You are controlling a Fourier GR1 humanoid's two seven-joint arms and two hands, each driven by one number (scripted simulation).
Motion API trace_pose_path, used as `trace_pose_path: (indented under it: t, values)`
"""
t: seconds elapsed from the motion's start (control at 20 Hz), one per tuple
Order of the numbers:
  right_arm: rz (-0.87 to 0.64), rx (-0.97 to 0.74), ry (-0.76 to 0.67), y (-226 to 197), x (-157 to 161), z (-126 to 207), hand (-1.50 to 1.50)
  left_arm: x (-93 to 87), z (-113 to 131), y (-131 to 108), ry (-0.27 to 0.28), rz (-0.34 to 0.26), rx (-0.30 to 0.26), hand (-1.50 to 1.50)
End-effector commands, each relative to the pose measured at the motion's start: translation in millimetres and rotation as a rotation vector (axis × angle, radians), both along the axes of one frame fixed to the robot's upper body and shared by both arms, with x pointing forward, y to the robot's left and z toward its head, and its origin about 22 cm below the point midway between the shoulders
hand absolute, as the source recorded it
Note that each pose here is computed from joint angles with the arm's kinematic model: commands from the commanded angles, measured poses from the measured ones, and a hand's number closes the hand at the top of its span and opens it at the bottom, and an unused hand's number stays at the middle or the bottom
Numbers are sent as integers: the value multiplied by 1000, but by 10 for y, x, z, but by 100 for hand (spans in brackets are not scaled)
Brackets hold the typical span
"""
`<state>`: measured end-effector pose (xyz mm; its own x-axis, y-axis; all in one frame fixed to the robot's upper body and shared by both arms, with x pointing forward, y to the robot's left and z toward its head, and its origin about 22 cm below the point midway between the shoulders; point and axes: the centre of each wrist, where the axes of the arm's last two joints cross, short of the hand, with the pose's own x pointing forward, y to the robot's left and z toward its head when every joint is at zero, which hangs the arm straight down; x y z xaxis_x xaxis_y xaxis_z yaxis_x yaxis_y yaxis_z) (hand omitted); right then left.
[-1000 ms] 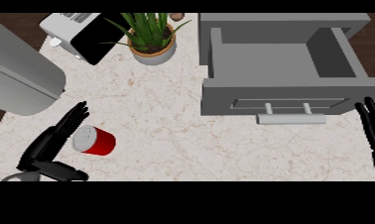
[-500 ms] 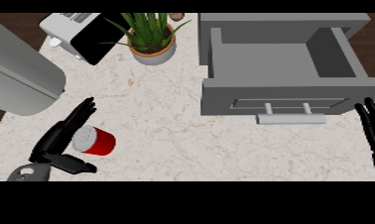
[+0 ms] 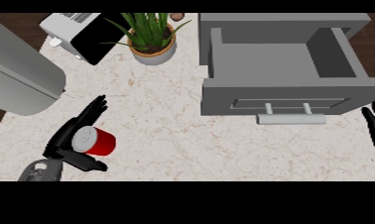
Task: Pick up the can, place it into the drawer and close the drawer
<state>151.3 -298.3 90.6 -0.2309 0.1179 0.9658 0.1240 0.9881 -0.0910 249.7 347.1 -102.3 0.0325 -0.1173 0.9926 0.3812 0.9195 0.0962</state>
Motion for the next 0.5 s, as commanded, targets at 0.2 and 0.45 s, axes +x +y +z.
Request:
trace_pose_path:
  t: [0.2, 0.45]
  values:
    - [25, 11, -5, 228, 56, 93, -150, 16, -56, -96, -25, -62, -28, -150]
    - [13, 15, 2, -78, 65, 4, -150, 165, 45, -401, -31, -99, -70, 150]
